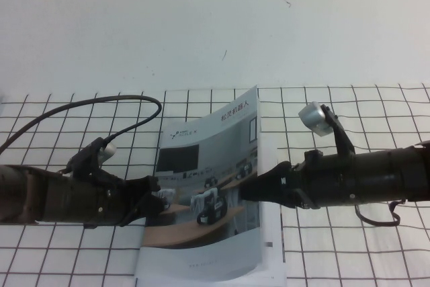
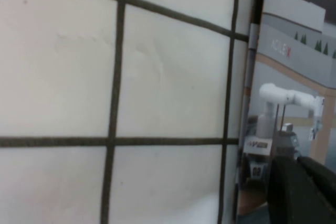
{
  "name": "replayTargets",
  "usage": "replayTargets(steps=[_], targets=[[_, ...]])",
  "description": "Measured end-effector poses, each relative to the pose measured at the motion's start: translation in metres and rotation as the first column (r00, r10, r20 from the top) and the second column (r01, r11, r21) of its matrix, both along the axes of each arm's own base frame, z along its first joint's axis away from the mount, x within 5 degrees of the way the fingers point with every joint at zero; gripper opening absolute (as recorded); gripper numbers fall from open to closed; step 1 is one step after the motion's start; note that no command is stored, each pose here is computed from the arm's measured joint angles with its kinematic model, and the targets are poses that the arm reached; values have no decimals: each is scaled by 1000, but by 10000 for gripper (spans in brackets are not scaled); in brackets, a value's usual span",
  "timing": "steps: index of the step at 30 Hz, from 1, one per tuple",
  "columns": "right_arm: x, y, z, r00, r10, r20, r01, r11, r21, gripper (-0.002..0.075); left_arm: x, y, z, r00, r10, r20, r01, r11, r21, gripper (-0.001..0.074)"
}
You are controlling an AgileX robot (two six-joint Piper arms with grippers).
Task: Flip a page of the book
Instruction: Open the closed book
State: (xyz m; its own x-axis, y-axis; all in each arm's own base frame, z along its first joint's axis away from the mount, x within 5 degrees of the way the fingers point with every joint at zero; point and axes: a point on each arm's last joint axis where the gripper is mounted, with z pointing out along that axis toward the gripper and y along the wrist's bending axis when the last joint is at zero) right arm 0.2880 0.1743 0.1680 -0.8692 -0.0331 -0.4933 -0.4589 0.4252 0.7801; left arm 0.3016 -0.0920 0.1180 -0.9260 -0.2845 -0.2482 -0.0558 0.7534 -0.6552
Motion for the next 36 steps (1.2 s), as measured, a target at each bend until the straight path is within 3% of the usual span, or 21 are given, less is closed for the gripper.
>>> replayTargets(steps=[14, 24, 36], targets=[[-6, 9, 1, 999, 34, 0, -34, 999, 6, 366, 0, 0, 0, 1000, -3, 4, 3, 1000, 2, -3], [7, 21, 31, 992, 98, 79, -107, 987, 118, 366, 0, -1, 1, 1000, -7, 9, 7, 1000, -9, -3], [7, 31, 34, 991, 98, 96, -107, 990, 92, 365, 0, -2, -1, 1000, -9, 0, 9, 1000, -22, -3]])
